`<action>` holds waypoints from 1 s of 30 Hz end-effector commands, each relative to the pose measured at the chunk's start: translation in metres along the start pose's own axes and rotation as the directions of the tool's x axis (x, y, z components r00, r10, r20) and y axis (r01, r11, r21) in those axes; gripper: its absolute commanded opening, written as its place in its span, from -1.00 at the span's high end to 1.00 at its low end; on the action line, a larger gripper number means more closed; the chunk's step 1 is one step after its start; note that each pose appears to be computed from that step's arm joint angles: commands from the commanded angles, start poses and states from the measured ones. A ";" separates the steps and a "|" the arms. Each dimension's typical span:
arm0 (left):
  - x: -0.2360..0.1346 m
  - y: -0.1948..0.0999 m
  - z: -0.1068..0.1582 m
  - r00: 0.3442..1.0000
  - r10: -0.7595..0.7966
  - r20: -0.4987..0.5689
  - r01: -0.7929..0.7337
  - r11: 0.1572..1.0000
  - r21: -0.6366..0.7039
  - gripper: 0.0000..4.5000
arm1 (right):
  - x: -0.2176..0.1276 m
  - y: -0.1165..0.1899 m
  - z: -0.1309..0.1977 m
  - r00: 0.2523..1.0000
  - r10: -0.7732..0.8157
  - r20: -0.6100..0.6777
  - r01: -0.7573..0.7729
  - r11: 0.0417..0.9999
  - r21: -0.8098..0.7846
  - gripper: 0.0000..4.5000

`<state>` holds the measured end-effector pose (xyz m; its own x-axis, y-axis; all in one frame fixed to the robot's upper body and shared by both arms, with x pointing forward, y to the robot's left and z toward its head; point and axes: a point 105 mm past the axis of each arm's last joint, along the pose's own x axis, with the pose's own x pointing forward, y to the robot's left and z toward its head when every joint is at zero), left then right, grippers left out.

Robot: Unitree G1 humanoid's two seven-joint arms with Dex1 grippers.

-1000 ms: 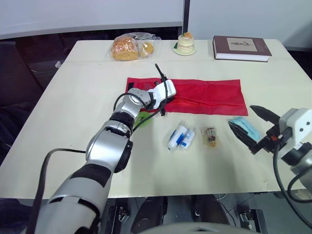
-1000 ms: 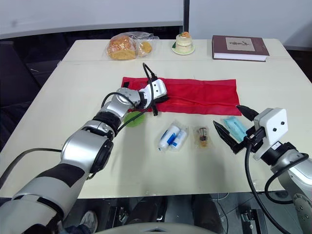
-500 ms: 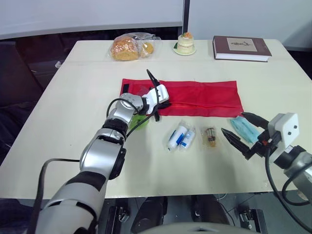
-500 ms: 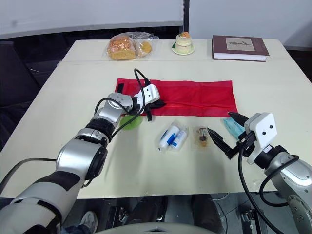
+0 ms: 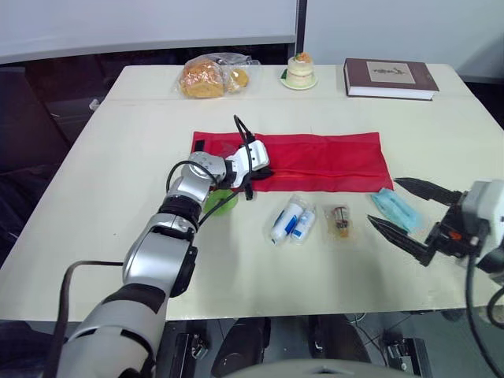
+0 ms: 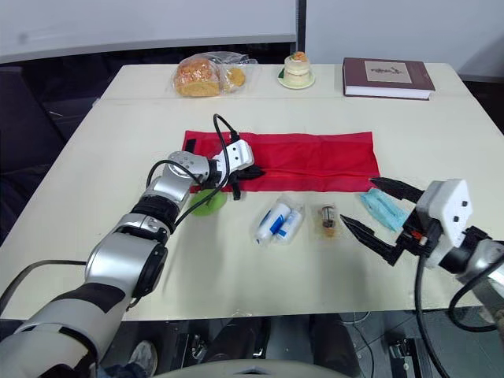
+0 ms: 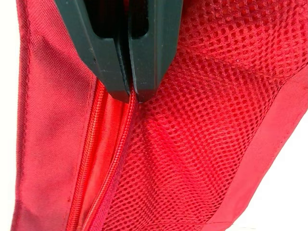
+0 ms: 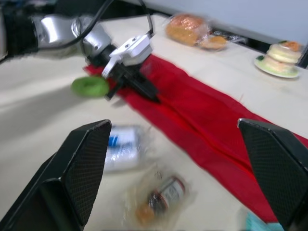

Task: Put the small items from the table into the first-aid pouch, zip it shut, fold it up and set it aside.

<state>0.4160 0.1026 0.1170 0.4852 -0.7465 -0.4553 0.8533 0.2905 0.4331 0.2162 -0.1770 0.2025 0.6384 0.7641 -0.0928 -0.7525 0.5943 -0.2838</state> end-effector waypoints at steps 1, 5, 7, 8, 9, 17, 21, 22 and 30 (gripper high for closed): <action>-0.005 0.004 0.005 1.000 -0.008 0.003 0.008 1.000 0.028 0.96 | -0.017 -0.003 0.021 0.986 0.159 0.045 -0.158 0.987 -0.018 -1.00; -0.006 0.007 0.009 1.000 -0.007 0.016 0.006 0.999 0.046 0.96 | -0.022 -0.013 0.037 0.963 0.266 0.035 -0.265 0.964 -0.007 -1.00; -0.007 0.007 0.011 1.000 -0.015 0.022 0.014 0.998 0.058 0.96 | -0.023 -0.019 0.044 0.954 0.298 0.029 -0.297 0.955 -0.016 -1.00; -0.007 0.009 0.010 1.000 -0.008 0.017 0.007 0.998 0.057 0.96 | -0.024 -0.022 0.048 0.951 0.308 0.032 -0.308 0.951 -0.021 -1.00; -0.008 0.011 0.010 1.000 0.001 0.009 -0.002 0.998 0.061 0.96 | -0.023 -0.024 0.051 0.948 0.316 0.036 -0.315 0.949 -0.026 -1.00; -0.010 0.016 0.013 1.000 0.009 0.007 -0.010 0.998 0.065 0.96 | -0.018 -0.030 0.051 0.930 0.366 0.002 -0.366 0.929 -0.050 -1.00; -0.010 0.016 0.013 1.000 0.008 0.009 -0.008 0.998 0.066 0.96 | -0.013 -0.032 0.043 0.932 0.361 -0.033 -0.362 0.931 -0.039 -1.00; -0.010 0.016 0.013 1.000 0.007 0.009 -0.007 0.998 0.066 0.96 | -0.011 -0.034 0.036 0.933 0.349 -0.085 -0.352 0.936 -0.028 -1.00; -0.008 0.014 0.012 1.000 -0.002 -0.003 0.002 0.998 0.068 0.96 | 0.035 -0.025 0.012 0.890 0.407 -0.205 -0.427 0.902 -0.063 -1.00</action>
<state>0.4185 0.1090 0.1216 0.4722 -0.7365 -0.4844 0.8577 0.2571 0.4452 0.2540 -0.1675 0.2155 0.2982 0.8742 -0.3832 -0.9460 0.2172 -0.2407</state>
